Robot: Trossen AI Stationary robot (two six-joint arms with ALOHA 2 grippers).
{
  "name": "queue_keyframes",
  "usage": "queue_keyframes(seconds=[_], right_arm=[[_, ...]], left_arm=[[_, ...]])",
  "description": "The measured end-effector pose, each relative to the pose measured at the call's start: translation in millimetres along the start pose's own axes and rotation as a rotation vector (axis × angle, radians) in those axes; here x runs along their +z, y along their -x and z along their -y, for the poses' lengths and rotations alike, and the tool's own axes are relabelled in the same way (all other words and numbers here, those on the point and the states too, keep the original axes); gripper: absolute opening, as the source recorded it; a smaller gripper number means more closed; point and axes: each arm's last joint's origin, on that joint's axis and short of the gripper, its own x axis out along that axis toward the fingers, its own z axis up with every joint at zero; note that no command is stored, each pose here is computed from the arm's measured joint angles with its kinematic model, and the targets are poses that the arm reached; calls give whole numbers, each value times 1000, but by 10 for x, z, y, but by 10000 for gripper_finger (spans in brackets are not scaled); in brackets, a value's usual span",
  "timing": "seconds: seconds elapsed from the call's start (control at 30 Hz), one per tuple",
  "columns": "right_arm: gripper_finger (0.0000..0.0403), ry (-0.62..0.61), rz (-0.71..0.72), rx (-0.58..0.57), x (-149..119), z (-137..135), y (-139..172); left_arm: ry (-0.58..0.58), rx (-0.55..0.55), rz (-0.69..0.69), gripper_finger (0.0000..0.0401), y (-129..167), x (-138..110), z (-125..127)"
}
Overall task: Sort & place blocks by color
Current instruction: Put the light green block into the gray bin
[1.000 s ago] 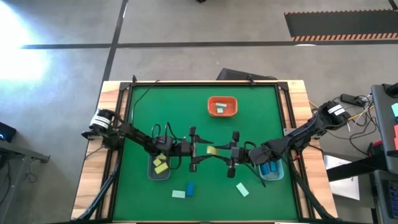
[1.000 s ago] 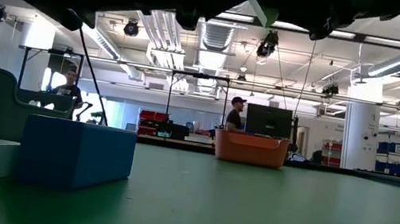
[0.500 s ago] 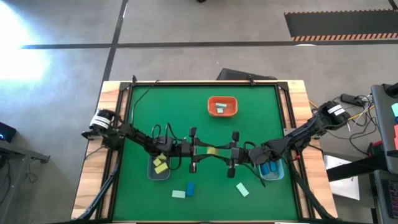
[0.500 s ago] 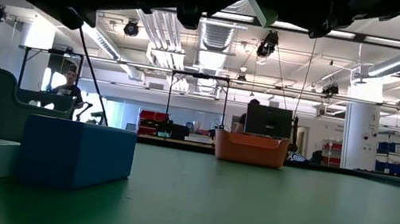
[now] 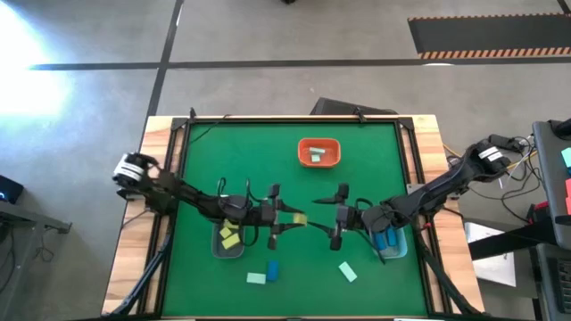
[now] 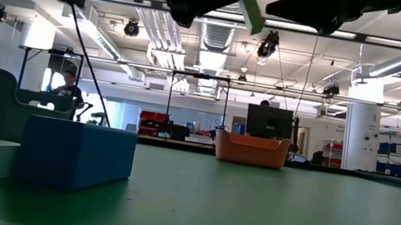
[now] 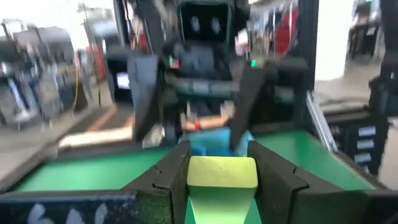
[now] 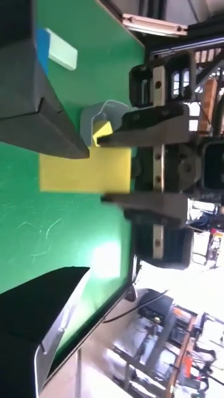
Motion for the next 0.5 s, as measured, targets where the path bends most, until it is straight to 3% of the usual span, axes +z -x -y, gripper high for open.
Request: queue_keyframes(seconds=[0.2,0.37,0.5], right_arm=[[291,-52,-55,-1,37,80,114],[280,-50,-63,-1,34,88,125],[271,-41,-74,-4,8,80,114]], left_arm=[[47,27,-344,116,297,223,14],[227,123,-727,116,725,445,-39],[305,200,-922,116,1016,535,-68]])
